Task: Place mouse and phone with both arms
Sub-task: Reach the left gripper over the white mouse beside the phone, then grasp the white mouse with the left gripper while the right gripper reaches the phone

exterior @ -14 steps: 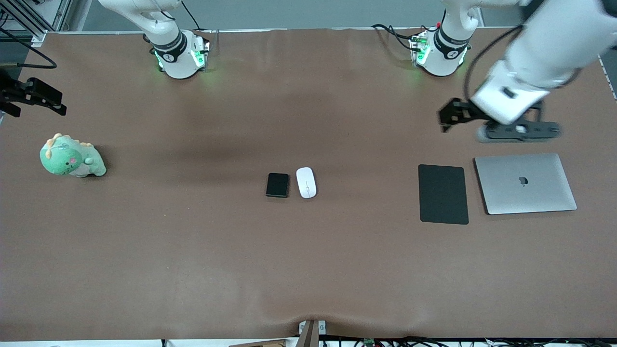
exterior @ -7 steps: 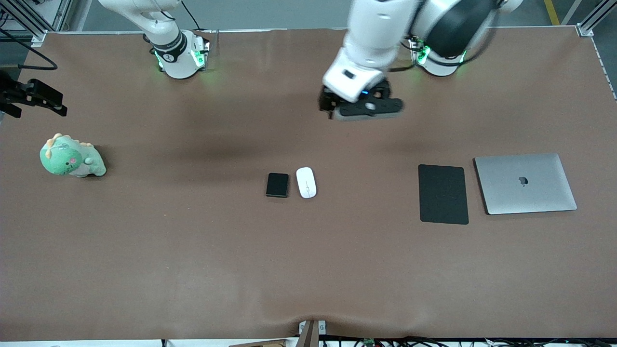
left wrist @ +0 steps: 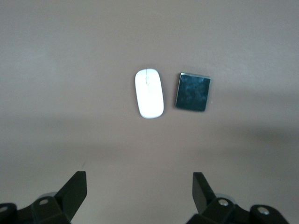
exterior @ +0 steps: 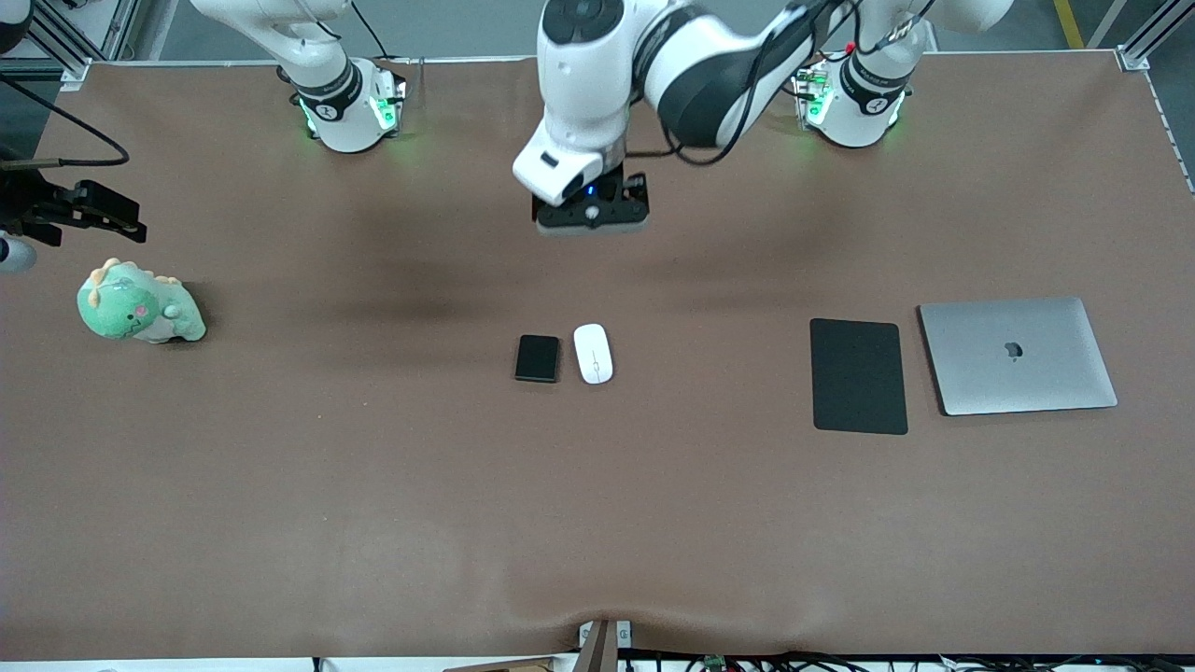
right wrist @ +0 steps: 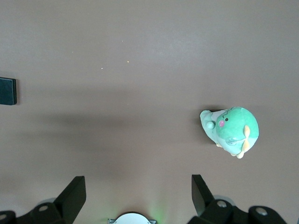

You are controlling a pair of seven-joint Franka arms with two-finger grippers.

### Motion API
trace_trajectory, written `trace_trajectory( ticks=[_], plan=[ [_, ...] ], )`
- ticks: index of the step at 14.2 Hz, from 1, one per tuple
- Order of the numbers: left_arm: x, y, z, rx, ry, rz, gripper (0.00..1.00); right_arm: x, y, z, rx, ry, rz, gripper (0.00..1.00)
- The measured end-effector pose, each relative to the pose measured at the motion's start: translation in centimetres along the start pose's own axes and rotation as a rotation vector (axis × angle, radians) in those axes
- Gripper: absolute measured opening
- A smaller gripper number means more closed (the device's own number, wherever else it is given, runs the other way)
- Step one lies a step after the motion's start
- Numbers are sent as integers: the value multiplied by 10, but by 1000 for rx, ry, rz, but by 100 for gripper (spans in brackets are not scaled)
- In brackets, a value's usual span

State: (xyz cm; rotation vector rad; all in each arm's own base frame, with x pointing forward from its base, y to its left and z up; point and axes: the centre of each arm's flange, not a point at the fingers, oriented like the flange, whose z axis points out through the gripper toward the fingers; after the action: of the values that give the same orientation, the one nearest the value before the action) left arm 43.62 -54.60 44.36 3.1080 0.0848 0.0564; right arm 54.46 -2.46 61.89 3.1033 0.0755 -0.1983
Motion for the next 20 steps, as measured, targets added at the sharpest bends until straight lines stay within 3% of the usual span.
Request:
trace_trajectory(
  ticks=[7,11,20],
  plan=[
    [40,-1,146,10,-15,-6,100,7,-4,10,0,-19,-8,100],
    [50,-10,214,11,-44,-25,100,21,-7,31,2,-62,-16,100],
    [60,-14,259,-47,-19,-137,100,47,-18,86,15,-189,-35,100]
  ],
)
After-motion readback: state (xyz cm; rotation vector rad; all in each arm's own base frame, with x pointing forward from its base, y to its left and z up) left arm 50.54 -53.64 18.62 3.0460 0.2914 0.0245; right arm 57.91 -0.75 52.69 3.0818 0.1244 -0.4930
